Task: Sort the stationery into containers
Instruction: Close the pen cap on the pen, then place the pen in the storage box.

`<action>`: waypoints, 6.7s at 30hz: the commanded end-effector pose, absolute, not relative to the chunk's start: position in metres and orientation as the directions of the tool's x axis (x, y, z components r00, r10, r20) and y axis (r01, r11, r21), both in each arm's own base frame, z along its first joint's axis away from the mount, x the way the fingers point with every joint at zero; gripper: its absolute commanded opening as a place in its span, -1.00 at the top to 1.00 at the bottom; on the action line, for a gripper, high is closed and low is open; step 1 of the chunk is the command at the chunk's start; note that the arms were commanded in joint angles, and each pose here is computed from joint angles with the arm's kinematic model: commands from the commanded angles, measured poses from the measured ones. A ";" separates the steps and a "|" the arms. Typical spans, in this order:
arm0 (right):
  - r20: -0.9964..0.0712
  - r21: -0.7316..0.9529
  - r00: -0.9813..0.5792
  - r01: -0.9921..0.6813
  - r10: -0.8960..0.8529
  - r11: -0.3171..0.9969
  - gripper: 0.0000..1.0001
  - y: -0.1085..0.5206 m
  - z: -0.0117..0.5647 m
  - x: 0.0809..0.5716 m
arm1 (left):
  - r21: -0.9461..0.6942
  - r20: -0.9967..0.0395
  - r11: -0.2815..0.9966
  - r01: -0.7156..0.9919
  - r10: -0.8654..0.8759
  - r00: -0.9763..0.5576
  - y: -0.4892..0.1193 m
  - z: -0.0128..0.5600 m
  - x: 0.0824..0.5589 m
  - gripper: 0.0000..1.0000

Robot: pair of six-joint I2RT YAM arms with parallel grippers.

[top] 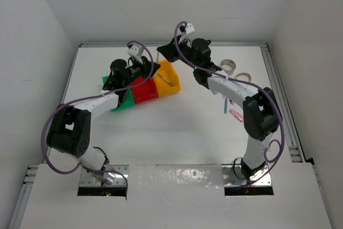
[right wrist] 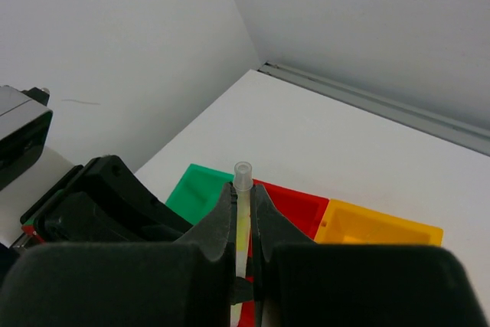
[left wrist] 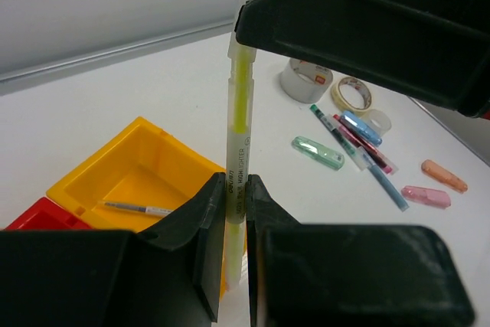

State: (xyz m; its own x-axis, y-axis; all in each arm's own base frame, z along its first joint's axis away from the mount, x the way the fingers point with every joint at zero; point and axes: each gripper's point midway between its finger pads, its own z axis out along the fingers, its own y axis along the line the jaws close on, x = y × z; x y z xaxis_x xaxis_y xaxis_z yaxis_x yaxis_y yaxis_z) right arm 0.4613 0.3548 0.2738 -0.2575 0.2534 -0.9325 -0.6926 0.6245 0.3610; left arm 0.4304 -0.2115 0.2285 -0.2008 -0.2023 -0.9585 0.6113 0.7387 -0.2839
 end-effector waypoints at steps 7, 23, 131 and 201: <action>-0.868 0.334 -0.490 -0.699 -0.084 0.632 1.00 0.360 0.166 0.416 | 0.093 -0.890 0.829 0.552 -0.178 0.419 -0.177 0.382 0.442 1.00; -0.827 0.329 -0.534 -0.713 -0.176 0.619 1.00 0.368 0.097 0.390 | -0.020 -0.772 0.817 0.576 -0.378 0.510 -0.166 0.450 0.430 1.00; -0.897 0.040 -0.395 -0.519 -0.198 0.854 1.00 0.352 0.146 0.561 | -0.095 -0.995 0.963 0.253 -0.085 -0.049 -0.078 0.269 0.438 -0.99; -0.717 0.167 -0.686 -0.345 -0.126 0.923 -0.49 0.191 0.168 0.478 | -0.088 -0.996 0.975 0.206 -0.092 0.010 -0.067 0.269 0.453 -0.99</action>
